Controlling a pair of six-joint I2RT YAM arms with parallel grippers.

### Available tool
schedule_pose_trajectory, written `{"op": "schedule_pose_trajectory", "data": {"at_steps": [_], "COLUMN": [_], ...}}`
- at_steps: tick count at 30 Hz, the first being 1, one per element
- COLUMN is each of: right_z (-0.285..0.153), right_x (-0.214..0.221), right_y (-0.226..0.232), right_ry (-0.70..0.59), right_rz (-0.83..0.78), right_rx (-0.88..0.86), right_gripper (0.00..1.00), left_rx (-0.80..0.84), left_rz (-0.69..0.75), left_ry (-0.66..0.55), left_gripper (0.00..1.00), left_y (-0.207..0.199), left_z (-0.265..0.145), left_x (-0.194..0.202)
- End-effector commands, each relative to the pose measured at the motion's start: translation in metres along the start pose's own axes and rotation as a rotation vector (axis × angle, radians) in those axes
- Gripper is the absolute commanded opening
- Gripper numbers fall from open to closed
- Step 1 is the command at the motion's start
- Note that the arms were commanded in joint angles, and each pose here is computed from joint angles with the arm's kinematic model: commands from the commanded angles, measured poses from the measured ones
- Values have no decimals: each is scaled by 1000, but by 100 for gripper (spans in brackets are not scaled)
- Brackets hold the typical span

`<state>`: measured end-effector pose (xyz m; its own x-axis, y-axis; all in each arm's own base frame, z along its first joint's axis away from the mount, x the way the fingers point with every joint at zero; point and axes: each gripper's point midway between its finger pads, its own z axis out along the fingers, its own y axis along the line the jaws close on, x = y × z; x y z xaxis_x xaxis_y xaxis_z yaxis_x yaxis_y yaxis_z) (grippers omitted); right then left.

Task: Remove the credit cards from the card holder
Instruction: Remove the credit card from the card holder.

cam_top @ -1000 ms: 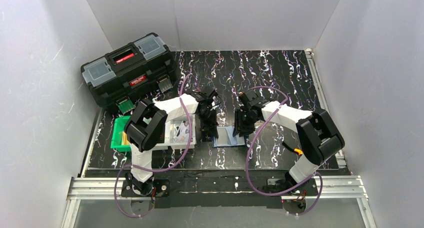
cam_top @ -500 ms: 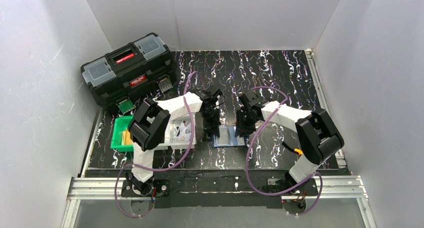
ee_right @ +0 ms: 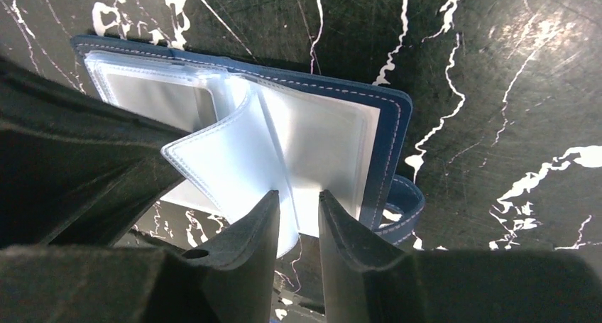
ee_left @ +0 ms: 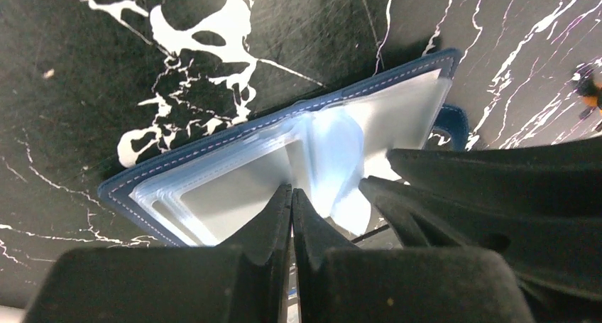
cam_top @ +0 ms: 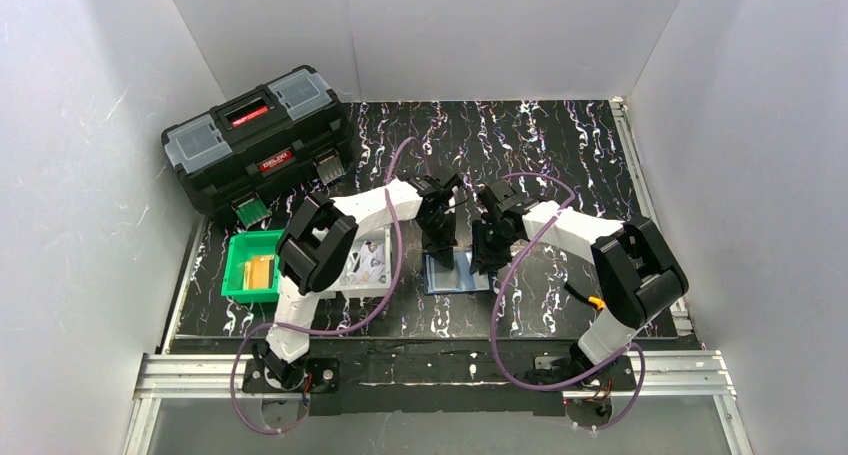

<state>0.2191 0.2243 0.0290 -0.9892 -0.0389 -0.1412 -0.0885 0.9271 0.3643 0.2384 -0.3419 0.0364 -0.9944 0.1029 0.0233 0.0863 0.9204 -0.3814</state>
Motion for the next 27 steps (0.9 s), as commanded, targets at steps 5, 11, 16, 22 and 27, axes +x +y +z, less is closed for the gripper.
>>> {"op": "schedule_pose_trajectory", "data": {"at_steps": [5, 11, 16, 22, 27], "right_z": [-54, -86, -97, -89, -87], "right_x": [-26, -32, -28, -18, -18], "right_y": [23, 17, 8, 9, 20], "right_ry": [-129, -205, -243, -208, -192], "right_rz": [-67, -62, -41, -24, -12], "right_rx": [-29, 12, 18, -17, -64], "right_gripper": [40, 42, 43, 43, 43], "left_rx": [62, 101, 143, 149, 117], "left_rz": [42, 56, 46, 57, 87], "left_ry": [-19, -6, 33, 23, -32], "left_gripper": [0, 0, 0, 0, 3], "left_y": [-27, -43, -54, -56, -51], "left_z": [-16, -15, -3, -1, -24], "left_x": [-7, -5, 1, -2, -8]}}
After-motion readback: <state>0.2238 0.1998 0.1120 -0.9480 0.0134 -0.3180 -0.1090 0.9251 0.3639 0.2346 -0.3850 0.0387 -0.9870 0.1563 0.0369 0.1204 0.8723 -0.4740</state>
